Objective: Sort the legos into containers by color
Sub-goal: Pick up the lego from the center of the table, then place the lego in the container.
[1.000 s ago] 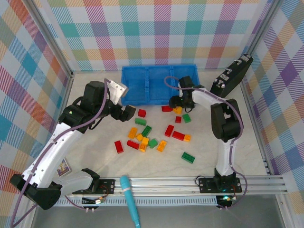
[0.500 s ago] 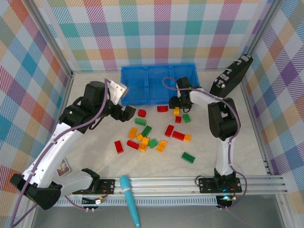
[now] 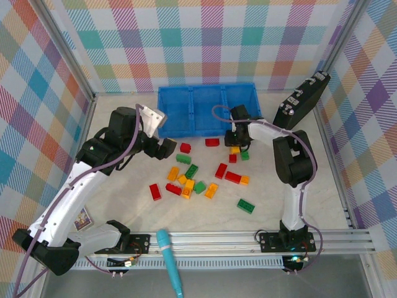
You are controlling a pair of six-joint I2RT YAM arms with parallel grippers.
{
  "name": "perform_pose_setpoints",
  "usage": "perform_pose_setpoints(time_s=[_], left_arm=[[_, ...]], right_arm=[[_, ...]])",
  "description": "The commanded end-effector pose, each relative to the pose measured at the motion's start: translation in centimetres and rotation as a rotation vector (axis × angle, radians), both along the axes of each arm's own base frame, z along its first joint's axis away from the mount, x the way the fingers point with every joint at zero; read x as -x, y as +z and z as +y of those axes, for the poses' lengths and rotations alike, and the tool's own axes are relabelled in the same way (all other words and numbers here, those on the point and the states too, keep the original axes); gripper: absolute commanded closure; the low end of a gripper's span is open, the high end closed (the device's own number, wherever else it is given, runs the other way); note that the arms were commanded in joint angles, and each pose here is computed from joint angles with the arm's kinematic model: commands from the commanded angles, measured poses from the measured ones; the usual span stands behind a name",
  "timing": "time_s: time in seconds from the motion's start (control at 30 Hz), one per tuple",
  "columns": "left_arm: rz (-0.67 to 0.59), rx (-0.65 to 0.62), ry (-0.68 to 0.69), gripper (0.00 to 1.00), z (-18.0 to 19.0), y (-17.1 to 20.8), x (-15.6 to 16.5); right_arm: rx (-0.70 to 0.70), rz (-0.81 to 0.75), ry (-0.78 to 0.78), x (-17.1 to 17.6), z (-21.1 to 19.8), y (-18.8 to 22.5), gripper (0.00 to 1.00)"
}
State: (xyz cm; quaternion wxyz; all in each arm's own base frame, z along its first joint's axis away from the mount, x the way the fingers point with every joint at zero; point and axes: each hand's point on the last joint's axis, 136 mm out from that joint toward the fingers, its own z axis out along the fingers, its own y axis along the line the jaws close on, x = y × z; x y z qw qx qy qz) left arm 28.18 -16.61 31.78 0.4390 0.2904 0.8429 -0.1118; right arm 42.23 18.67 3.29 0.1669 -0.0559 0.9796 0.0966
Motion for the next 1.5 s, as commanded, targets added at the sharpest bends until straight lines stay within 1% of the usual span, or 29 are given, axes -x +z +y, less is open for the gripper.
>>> perform_pose_setpoints(time_s=[0.0, 0.1, 0.27, 0.43, 0.57, 0.67, 0.8, 0.93, 1.07, 1.17, 1.33, 1.47], left_arm=[[-0.045, 0.005, -0.014, 0.0, 0.0, 0.9, 0.4], [-0.057, 0.008, -0.011, 0.0, 0.1, 1.2, 0.5], [-0.067, 0.006, -0.003, 0.0, 0.3, 1.3, 0.6], [-0.076, -0.001, 0.003, 0.0, 0.6, 1.4, 0.7], [-0.081, -0.007, 0.01, 0.0, 0.7, 1.5, 0.6], [-0.085, -0.014, 0.016, 0.0, 0.9, 1.4, 0.6], [-0.092, -0.018, 0.021, 0.0, 1.1, 1.5, 0.6], [-0.09, -0.024, 0.024, 0.0, 1.1, 1.3, 0.5], [-0.083, -0.029, 0.025, 0.0, 1.0, 1.0, 0.3], [-0.079, -0.033, 0.024, 0.0, 1.0, 0.8, 0.2], [-0.07, -0.035, 0.021, 0.0, 0.8, 0.5, 0.1], [-0.064, -0.036, 0.018, 0.0, 0.7, 0.3, -0.1]], right_arm=[[-0.007, 0.029, 0.004, 2.1, 0.2, 1.7, 0.67], [-0.001, -0.013, 0.027, 2.1, 0.6, 4.2, 0.68], [0.013, -0.132, 0.074, 0.3, 1.7, 9.6, 0.7], [0.002, -0.278, 0.119, -2.8, 3.5, 14.9, 0.7], [-0.008, -0.38, 0.165, -5.6, 5.6, 17.6, 0.7], [-0.012, -0.468, 0.218, -7.7, 7.8, 18.6, 0.69], [0.02, -0.53, 0.275, -10.0, 10.3, 18.2, 0.7], [0.06, -0.563, 0.311, -12.2, 12.1, 16.3, 0.7], [0.08, -0.526, 0.315, -13.7, 13.1, 13.6, 0.7], [0.084, -0.502, 0.313, -14.1, 13.6, 11.7, 0.69], [0.115, -0.454, 0.286, -14.1, 13.1, 8.8, 0.69], [0.123, -0.432, 0.284, -13.7, 12.8, 7.9, 0.6]])
